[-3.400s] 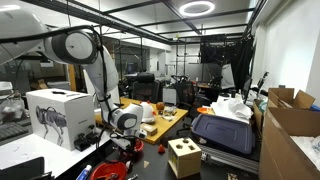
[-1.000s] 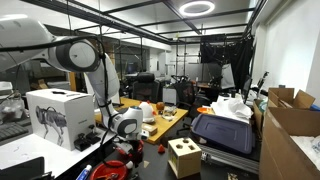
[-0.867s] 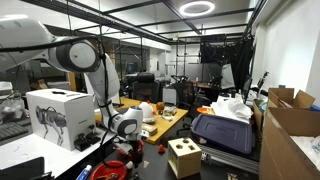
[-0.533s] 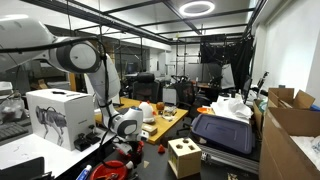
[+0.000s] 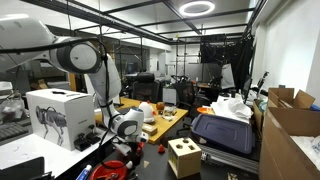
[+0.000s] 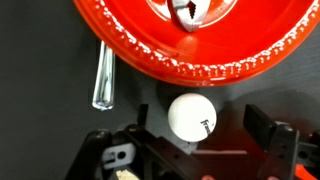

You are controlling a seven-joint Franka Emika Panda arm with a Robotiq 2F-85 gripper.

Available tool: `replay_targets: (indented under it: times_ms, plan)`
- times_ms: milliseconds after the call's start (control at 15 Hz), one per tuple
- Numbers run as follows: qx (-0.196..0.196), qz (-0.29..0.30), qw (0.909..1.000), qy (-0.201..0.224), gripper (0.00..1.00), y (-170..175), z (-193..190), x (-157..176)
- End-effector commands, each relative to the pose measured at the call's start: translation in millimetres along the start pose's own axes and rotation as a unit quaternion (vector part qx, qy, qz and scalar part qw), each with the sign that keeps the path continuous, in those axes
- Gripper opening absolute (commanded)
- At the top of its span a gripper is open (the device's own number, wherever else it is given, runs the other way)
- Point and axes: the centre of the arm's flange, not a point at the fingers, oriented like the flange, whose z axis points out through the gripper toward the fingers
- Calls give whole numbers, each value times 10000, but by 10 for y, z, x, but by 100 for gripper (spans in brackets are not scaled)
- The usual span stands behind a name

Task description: Pick up the white object and put it in the red bowl

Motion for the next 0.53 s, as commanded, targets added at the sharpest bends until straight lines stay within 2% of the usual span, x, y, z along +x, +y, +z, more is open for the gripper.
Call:
replay_targets:
  times_ms: [0,333,467]
  plan:
    - [64,47,9999,-102,68,23,-54,-57]
    - [72,54,9999,-70,29,15,-63,-50]
    - [74,56,9999,-58,18,9,-78,-42]
